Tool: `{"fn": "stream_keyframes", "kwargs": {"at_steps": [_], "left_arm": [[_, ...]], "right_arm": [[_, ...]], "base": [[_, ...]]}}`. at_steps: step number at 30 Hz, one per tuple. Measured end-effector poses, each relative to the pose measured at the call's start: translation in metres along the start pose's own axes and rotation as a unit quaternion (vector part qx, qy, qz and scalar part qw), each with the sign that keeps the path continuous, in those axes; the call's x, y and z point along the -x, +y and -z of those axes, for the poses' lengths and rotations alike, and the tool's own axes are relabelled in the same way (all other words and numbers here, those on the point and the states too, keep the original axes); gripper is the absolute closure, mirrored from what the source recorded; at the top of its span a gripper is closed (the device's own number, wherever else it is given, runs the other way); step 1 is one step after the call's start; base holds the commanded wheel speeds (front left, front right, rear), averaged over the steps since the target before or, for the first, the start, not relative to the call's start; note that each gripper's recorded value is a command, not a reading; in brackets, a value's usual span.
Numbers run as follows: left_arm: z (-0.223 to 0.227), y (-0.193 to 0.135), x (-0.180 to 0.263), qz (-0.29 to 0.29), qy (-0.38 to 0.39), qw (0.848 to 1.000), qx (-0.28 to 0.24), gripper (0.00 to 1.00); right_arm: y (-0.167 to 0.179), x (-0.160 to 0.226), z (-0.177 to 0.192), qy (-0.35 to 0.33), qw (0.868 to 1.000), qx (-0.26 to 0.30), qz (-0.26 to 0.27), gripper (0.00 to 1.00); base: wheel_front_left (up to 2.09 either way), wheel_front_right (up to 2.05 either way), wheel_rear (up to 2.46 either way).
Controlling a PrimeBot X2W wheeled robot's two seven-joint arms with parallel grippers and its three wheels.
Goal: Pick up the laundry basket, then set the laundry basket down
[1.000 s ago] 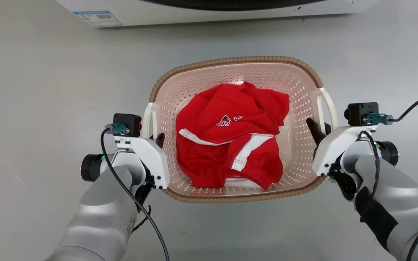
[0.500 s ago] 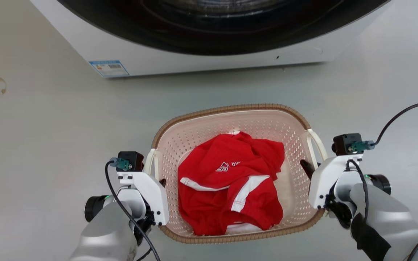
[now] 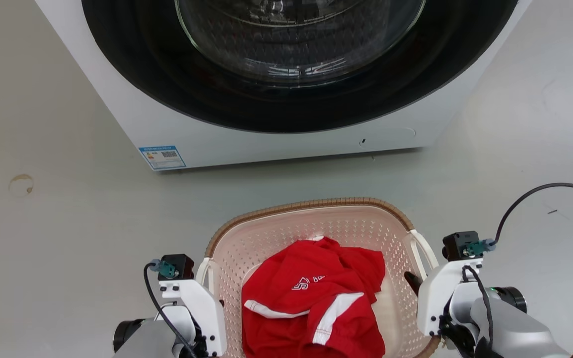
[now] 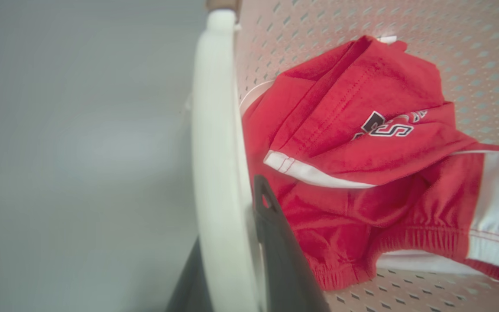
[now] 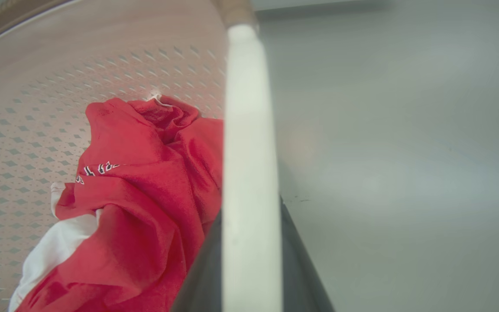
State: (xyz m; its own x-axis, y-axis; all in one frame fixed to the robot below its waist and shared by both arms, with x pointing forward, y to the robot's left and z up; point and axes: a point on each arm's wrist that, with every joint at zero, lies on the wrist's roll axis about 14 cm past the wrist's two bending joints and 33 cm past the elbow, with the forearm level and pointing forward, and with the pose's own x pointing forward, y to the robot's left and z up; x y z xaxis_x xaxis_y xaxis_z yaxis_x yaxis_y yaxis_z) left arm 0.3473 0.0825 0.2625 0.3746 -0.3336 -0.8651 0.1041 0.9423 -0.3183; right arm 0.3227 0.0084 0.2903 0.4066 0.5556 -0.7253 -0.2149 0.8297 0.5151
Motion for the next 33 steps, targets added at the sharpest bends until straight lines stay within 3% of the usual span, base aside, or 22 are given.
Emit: {"fn": "stream_keyframes", "kwargs": {"at_steps": [18,33], "left_arm": [[0.052,-0.015,0.048,0.005,0.016,1.0,0.003,1.0],[0.05,-0.011,0.061,0.0,0.006,1.0,0.009,1.0]], "right_arm": [[0.025,0.046,0.046,-0.009,1.0,0.02,0.005,1.0],[0.036,0.049,0.042,-0.017,0.999,0.041,-0.002,1.0]], "base": [[0.0,0.0,0.0],[0.0,0.0,0.0]]}}
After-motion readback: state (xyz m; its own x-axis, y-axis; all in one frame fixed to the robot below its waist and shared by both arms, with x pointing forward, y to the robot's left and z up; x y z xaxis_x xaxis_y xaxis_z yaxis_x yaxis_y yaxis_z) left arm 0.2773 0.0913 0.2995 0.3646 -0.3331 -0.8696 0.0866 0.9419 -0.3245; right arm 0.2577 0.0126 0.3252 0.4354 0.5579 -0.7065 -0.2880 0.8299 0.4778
